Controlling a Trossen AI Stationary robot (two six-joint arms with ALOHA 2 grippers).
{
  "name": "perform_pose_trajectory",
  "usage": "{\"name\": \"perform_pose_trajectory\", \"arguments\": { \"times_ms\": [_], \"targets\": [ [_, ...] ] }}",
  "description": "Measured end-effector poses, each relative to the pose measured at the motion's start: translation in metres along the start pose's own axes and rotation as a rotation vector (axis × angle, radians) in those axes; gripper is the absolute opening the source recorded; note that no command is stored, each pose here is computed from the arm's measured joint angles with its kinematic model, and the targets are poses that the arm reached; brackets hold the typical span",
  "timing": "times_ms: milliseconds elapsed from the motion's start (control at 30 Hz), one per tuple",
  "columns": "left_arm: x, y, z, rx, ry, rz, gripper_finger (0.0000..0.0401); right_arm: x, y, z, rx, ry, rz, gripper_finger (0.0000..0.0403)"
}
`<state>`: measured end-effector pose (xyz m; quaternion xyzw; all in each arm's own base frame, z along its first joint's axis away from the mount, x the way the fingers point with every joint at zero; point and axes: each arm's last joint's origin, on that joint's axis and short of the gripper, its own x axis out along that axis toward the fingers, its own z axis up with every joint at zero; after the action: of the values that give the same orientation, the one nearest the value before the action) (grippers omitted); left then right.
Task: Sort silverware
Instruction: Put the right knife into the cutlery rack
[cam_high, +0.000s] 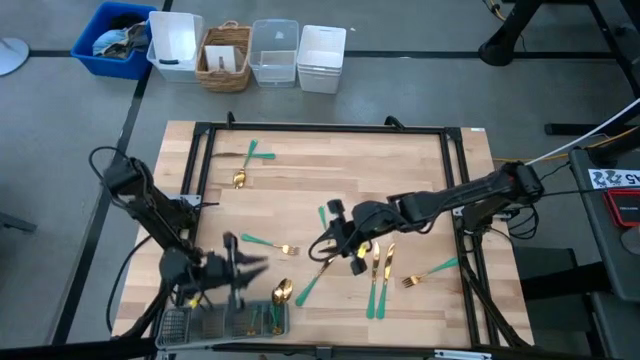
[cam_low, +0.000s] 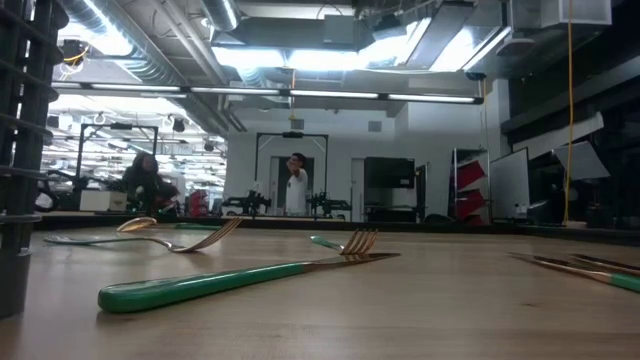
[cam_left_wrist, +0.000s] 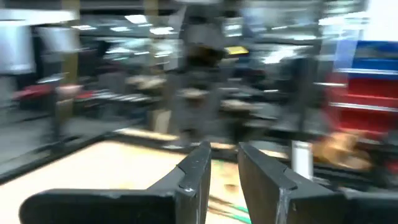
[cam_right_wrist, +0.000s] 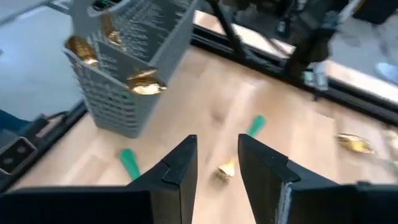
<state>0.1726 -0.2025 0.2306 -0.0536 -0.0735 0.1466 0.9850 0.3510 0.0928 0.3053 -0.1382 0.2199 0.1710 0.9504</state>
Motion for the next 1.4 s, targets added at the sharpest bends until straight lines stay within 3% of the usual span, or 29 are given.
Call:
{"name": "perform_pose_trajectory", "arguments": {
  "times_ms": [300,500,767,967,1167,1267,1400],
  "targets": [
    [0.027,0.051,0.058,-0.093,-0.047,0.299,0.0072,-0.038,-0.001,-0.006,-0.093,0.2,-0.1,0.0117],
    [0.034,0.098,0.093,-0.097,0.001,0.603,0.0072,-0.056,-0.003,-0.017,-0.121,0.347,-0.084,0.0117],
    [0.027,0.143,0.126,-0.143,-0.045,0.744,0.0072,-0.078,-0.026,-0.038,-0.055,0.484,-0.109,0.0117],
    [0.029,0.146,0.126,-0.135,-0.048,0.767,0.0072,-0.086,-0.04,-0.067,0.043,0.393,-0.034,0.0117],
    [0.043,0.129,0.103,-0.034,-0.017,0.738,0.0072,-0.071,-0.038,-0.105,0.094,0.31,0.081,0.0117],
    [0.05,0.121,0.092,-0.05,-0.058,0.63,0.0072,-0.062,-0.033,-0.12,0.096,0.291,0.096,0.0117],
    [0.062,0.117,0.08,-0.131,-0.094,0.364,0.0072,-0.054,-0.027,-0.133,0.101,0.254,0.158,0.0117]
  ]
}}
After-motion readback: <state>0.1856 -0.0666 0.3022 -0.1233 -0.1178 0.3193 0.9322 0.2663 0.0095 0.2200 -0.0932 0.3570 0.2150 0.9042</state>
